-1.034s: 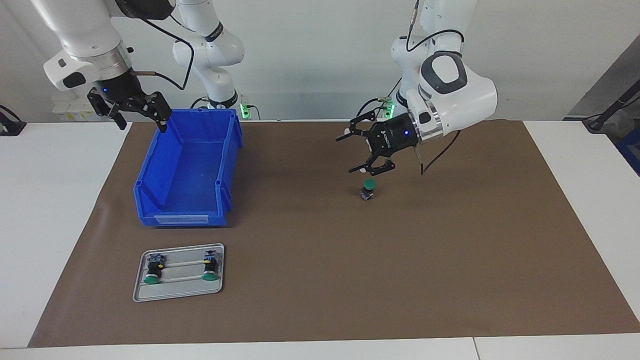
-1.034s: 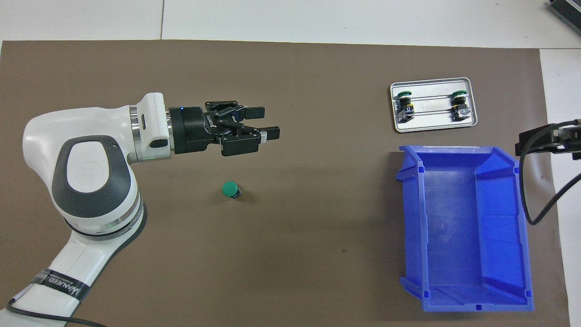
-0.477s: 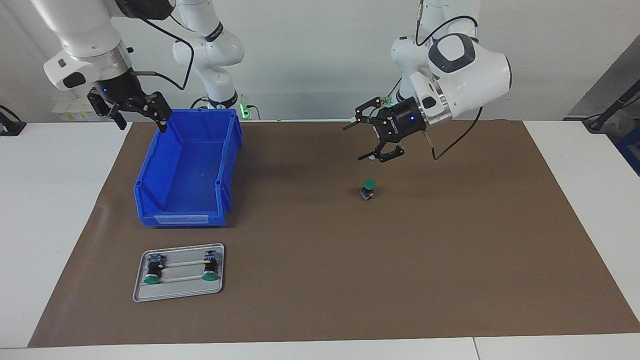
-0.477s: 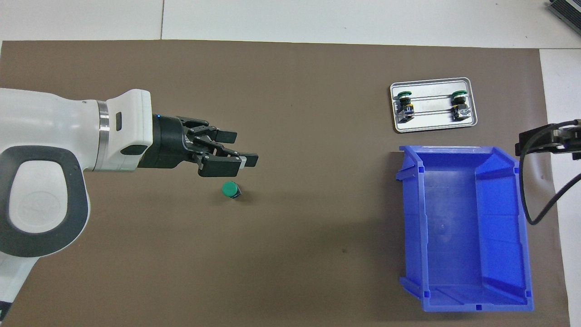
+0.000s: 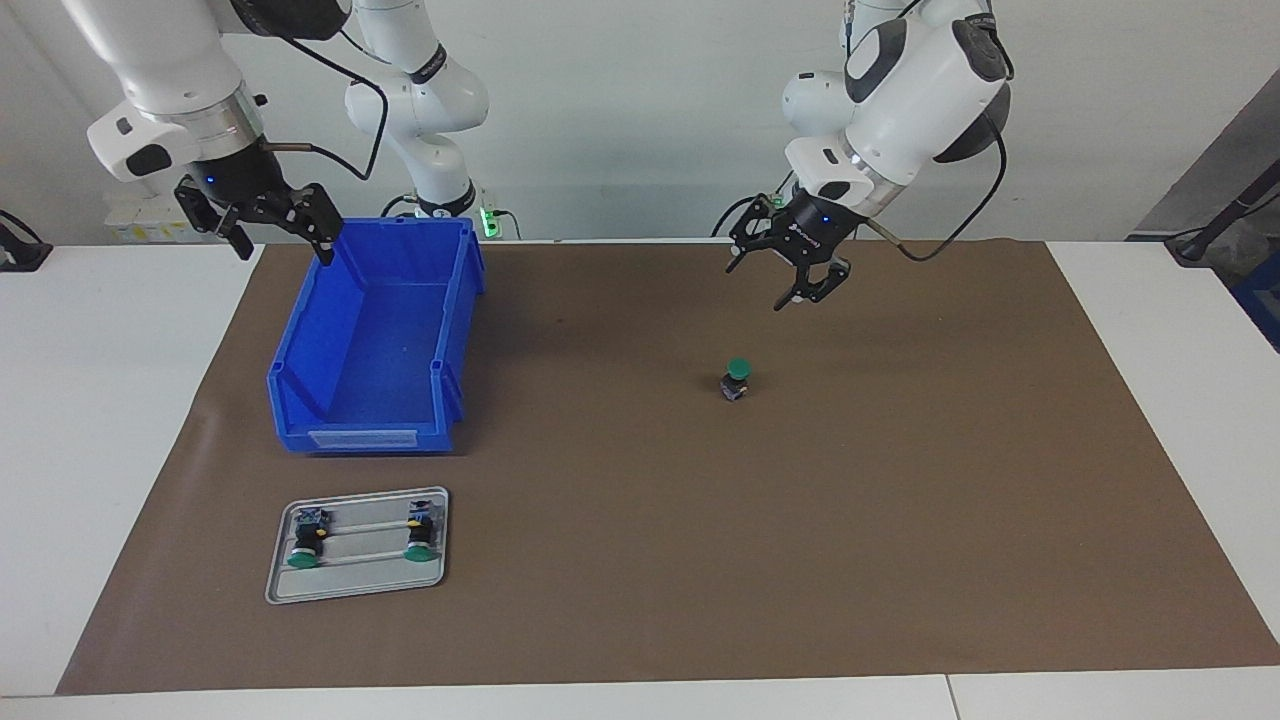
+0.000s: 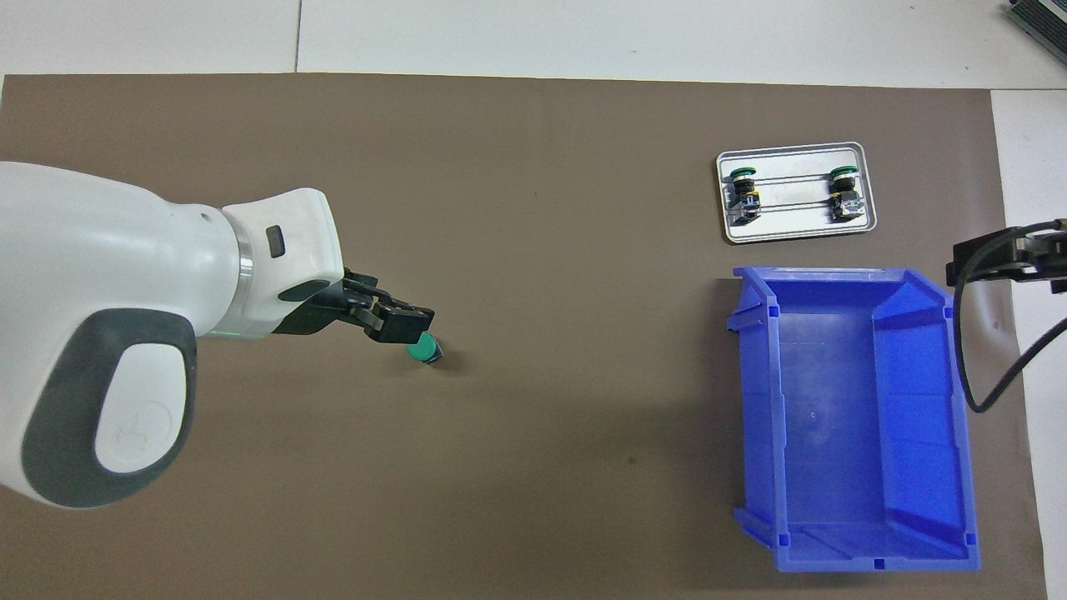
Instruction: Place and press button with both arms
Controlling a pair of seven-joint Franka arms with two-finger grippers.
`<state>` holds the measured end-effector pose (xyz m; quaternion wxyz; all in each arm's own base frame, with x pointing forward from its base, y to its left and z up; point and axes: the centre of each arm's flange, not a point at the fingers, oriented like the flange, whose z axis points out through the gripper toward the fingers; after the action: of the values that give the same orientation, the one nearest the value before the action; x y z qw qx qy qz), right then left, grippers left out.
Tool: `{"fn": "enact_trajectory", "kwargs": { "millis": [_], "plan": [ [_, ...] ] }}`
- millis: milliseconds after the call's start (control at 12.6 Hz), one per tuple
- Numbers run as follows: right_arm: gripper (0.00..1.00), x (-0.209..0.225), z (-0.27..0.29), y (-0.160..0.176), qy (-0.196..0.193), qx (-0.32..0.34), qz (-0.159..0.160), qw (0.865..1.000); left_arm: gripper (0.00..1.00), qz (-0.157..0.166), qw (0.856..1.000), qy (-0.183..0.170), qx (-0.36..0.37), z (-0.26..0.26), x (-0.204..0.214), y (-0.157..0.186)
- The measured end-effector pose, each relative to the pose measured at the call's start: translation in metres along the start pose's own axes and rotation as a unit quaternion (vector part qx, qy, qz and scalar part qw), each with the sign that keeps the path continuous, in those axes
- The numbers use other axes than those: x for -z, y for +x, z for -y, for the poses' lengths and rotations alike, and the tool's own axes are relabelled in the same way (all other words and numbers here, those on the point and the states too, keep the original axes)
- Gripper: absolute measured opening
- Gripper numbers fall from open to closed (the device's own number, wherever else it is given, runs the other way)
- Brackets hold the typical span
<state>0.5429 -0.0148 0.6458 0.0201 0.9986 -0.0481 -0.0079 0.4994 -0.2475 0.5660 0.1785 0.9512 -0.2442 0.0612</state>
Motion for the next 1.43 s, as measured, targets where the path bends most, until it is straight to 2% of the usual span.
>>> {"fn": "enact_trajectory", "kwargs": {
  "millis": [159, 239, 318, 477, 557, 716, 955, 1114, 1193, 1273, 1432],
  "plan": [
    [1.00, 0.000, 0.000, 0.000, 0.000, 0.000, 0.000, 1.000, 0.87, 0.012, 0.998, 0.039, 0.043, -0.010, -0.006, -0.002],
    [1.00, 0.000, 0.000, 0.000, 0.000, 0.000, 0.000, 1.000, 0.98, 0.018, 0.997, 0.046, 0.055, -0.013, -0.009, -0.004],
    [1.00, 0.000, 0.000, 0.000, 0.000, 0.000, 0.000, 1.000, 1.00, 0.028, 0.997, 0.048, 0.056, -0.016, -0.014, -0.009],
    [1.00, 0.000, 0.000, 0.000, 0.000, 0.000, 0.000, 1.000, 0.99, 0.043, 0.996, 0.048, 0.058, -0.029, -0.027, -0.021],
    [1.00, 0.000, 0.000, 0.000, 0.000, 0.000, 0.000, 1.000, 0.96, 0.046, 0.994, 0.050, 0.087, -0.034, -0.031, -0.026],
    [1.00, 0.000, 0.000, 0.000, 0.000, 0.000, 0.000, 1.000, 0.67, 0.040, 0.986, 0.056, 0.152, -0.037, -0.034, -0.031],
    [1.00, 0.000, 0.000, 0.000, 0.000, 0.000, 0.000, 1.000, 0.28, 0.032, 0.980, 0.065, 0.185, -0.027, -0.054, -0.029],
    [1.00, 0.000, 0.000, 0.000, 0.000, 0.000, 0.000, 1.000, 0.22, 0.028, 0.979, 0.089, 0.180, -0.011, -0.083, -0.022],
    [1.00, 0.000, 0.000, 0.000, 0.000, 0.000, 0.000, 1.000, 0.14, 0.026, 0.979, 0.097, 0.178, -0.003, -0.097, -0.017],
    [1.00, 0.000, 0.000, 0.000, 0.000, 0.000, 0.000, 1.000, 0.14, 0.024, 0.979, 0.102, 0.176, 0.004, -0.111, -0.013],
    [1.00, 0.000, 0.000, 0.000, 0.000, 0.000, 0.000, 1.000, 0.01, 0.022, 0.979, 0.107, 0.175, 0.012, -0.125, -0.009]
  ]
}}
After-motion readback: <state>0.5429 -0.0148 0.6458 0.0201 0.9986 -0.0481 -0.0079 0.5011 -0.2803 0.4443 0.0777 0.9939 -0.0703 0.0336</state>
